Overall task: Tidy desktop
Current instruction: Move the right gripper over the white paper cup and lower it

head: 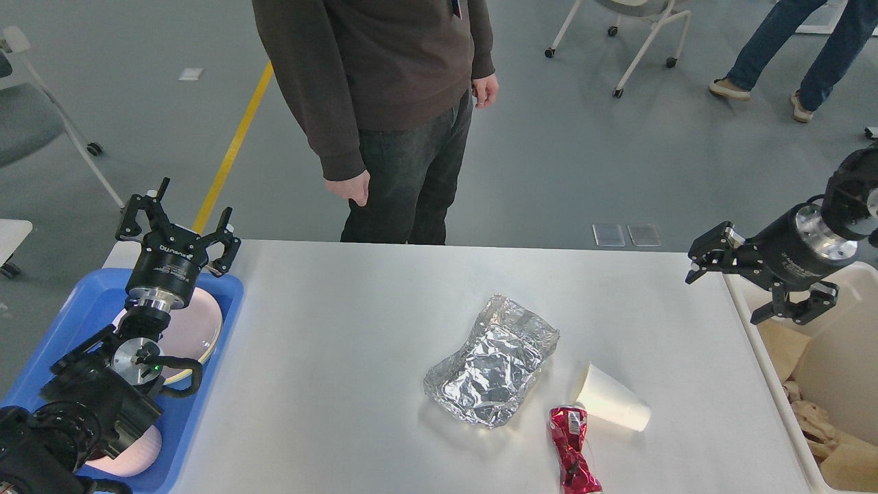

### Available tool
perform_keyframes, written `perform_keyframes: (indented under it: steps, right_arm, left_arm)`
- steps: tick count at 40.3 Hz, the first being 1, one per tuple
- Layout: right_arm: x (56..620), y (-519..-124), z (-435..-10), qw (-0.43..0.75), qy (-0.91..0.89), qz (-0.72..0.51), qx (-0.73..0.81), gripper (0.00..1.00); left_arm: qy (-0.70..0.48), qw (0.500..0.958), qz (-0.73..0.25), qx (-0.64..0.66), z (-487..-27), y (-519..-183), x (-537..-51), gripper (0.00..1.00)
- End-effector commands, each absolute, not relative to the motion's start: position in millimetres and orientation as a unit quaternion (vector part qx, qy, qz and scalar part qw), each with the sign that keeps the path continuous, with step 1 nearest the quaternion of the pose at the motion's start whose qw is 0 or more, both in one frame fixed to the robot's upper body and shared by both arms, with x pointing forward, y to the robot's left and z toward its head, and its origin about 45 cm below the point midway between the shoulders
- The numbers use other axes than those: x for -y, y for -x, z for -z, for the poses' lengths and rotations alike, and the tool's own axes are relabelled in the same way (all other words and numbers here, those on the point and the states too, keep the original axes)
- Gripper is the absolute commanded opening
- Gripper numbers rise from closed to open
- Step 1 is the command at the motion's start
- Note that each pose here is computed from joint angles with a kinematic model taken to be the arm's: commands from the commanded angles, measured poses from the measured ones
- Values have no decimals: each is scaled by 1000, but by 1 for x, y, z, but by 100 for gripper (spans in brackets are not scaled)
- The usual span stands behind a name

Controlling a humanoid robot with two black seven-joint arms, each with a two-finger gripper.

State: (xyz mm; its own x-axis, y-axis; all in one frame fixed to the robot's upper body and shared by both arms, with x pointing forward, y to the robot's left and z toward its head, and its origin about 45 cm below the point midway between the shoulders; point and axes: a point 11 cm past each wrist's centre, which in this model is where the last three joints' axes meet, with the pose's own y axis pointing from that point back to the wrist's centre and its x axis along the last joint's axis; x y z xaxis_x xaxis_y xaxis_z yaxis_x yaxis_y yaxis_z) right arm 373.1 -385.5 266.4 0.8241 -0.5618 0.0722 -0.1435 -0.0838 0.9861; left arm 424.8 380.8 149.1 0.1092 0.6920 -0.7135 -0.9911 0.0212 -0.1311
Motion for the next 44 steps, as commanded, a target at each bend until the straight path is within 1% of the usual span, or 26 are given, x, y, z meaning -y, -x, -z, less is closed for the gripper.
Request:
perform_keyframes:
  steps: [1,10,20,31,38,44]
  right_arm:
    - [386,-368,-267,627,-724,171,232,100]
    - [377,-366,-264,676,-717,101,136,100]
    - [358,-361,-258,627,-771,66,87,100]
    - [351,-357,-257,619,-784,28,39,100]
    - [350,-357,-254,610,-790,39,47,100]
    - [352,-339,-223,593,-799,90,50,100]
  left_arm:
    - [316,674,-624,-236,-149,-425,-381,96]
    - [316,674,-624,-236,-149,-425,-381,96]
    - [316,674,-624,-236,-149,-425,-381,96]
    - [316,674,-624,-236,-149,-425,-381,96]
    - [316,674,-624,-236,-149,-425,-381,96]
    - [316,674,-624,-236,-149,-425,-381,96]
